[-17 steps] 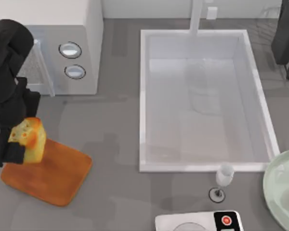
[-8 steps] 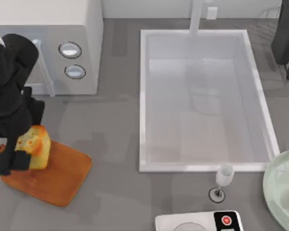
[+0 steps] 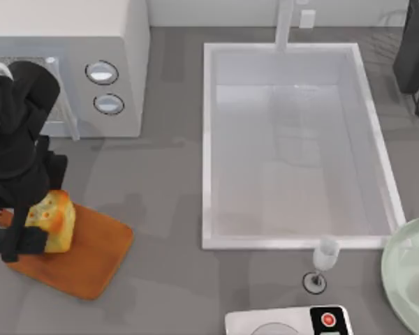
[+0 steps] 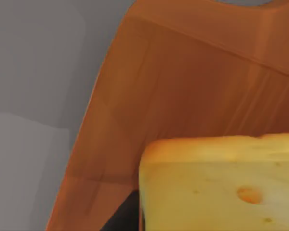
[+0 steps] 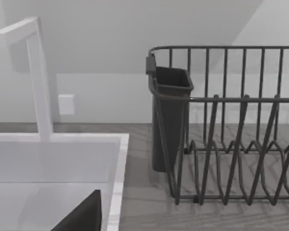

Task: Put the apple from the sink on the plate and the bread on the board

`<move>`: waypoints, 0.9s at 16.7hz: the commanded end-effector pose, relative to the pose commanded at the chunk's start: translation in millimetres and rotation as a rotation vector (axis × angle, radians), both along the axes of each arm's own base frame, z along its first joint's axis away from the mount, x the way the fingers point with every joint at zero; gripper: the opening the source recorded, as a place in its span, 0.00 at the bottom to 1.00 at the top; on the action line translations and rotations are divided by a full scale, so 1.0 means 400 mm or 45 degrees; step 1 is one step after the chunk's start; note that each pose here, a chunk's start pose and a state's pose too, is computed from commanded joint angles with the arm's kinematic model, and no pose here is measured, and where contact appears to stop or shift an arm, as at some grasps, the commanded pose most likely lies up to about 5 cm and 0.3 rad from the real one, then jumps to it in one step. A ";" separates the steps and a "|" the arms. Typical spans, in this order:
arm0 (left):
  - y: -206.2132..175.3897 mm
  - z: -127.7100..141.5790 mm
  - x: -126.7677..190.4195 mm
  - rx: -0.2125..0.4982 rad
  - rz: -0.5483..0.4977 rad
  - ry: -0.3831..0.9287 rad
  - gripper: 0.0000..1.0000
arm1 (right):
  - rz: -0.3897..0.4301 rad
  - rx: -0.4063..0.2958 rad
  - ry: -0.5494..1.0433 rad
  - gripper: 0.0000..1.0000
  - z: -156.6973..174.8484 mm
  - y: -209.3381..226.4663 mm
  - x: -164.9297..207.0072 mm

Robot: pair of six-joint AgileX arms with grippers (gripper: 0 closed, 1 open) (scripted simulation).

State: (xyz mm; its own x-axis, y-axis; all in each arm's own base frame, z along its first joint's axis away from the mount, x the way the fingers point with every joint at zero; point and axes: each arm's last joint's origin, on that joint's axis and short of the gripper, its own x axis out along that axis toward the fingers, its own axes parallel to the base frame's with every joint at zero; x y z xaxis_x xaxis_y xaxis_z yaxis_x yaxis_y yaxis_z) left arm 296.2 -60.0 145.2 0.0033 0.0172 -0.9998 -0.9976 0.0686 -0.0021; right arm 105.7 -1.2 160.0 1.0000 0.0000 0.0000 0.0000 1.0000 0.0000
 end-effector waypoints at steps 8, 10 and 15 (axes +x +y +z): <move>0.000 0.000 0.000 0.000 0.000 0.000 0.68 | 0.000 0.000 0.000 1.00 0.000 0.000 0.000; 0.000 0.000 0.000 0.000 0.000 0.000 0.83 | 0.000 0.000 0.000 1.00 0.000 0.000 0.000; 0.000 0.000 0.000 0.000 0.000 0.000 1.00 | 0.000 0.000 0.000 1.00 0.000 0.000 0.000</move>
State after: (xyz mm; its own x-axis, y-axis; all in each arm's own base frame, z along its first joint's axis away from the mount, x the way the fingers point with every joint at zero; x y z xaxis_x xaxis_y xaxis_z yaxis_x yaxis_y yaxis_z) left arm 296.2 -60.0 145.2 0.0033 0.0172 -0.9998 -0.9976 0.0686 -0.0021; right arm 105.7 -1.2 160.0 1.0000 0.0000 0.0000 0.0000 1.0000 0.0000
